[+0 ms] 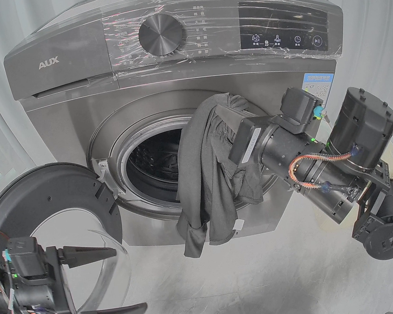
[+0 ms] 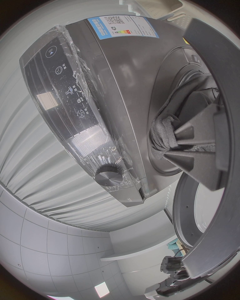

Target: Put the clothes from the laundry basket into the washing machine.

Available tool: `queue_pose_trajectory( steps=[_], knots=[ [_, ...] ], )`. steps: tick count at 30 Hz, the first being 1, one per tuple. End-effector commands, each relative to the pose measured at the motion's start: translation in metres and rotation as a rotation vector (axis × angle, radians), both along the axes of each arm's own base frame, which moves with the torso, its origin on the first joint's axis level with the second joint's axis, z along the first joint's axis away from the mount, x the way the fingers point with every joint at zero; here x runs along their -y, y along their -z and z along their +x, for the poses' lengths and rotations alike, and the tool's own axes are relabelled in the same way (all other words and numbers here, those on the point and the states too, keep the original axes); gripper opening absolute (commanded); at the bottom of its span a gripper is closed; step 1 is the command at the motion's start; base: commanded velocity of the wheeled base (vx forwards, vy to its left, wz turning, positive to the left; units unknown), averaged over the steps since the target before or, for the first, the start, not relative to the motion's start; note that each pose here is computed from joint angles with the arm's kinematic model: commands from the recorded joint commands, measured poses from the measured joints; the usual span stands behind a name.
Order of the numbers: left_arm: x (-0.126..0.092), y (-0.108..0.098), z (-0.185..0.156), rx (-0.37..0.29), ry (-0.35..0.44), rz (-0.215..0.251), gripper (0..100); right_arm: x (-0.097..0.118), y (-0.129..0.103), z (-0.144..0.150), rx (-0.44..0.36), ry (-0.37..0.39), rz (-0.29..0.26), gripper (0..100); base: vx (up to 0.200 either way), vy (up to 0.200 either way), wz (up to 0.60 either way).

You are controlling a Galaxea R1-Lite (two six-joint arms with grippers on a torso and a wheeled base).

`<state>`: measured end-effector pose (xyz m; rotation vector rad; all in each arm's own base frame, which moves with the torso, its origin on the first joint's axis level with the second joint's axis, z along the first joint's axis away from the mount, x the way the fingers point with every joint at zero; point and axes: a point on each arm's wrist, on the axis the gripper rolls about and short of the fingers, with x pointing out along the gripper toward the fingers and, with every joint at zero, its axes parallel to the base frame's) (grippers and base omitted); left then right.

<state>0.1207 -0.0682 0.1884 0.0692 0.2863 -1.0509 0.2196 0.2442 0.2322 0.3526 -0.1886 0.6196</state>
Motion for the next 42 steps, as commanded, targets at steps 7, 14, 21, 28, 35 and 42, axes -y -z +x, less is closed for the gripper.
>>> queue_pose_trajectory(
  steps=[7, 14, 21, 28, 35, 42],
  knots=[
    [0.035, 0.037, 0.028, -0.189, 0.113, 0.086, 100, -0.001, 0.004, 0.000, -0.006, 0.002, -0.007, 0, 0.000, 0.000, 0.00],
    [0.047, 0.053, 0.041, -0.234, 0.145, 0.111, 100, -0.002, 0.004, 0.000, -0.008, 0.002, -0.007, 0, 0.000, 0.000, 0.00],
    [0.058, 0.068, 0.053, -0.260, 0.166, 0.120, 100, -0.001, 0.004, 0.001, -0.007, 0.003, -0.006, 0, 0.000, 0.000, 0.00],
    [0.076, 0.092, 0.078, -0.275, 0.164, 0.119, 100, -0.003, 0.006, 0.000, -0.012, 0.000, -0.010, 0, 0.000, 0.000, 0.00],
    [0.093, 0.118, 0.108, -0.194, 0.040, 0.041, 100, -0.004, 0.006, -0.001, -0.012, -0.005, -0.010, 0, 0.000, 0.000, 0.00],
    [0.105, 0.122, 0.116, -0.210, 0.023, 0.009, 100, -0.004, 0.006, -0.001, -0.009, -0.005, -0.006, 0, 0.000, 0.000, 0.00]
  ],
)
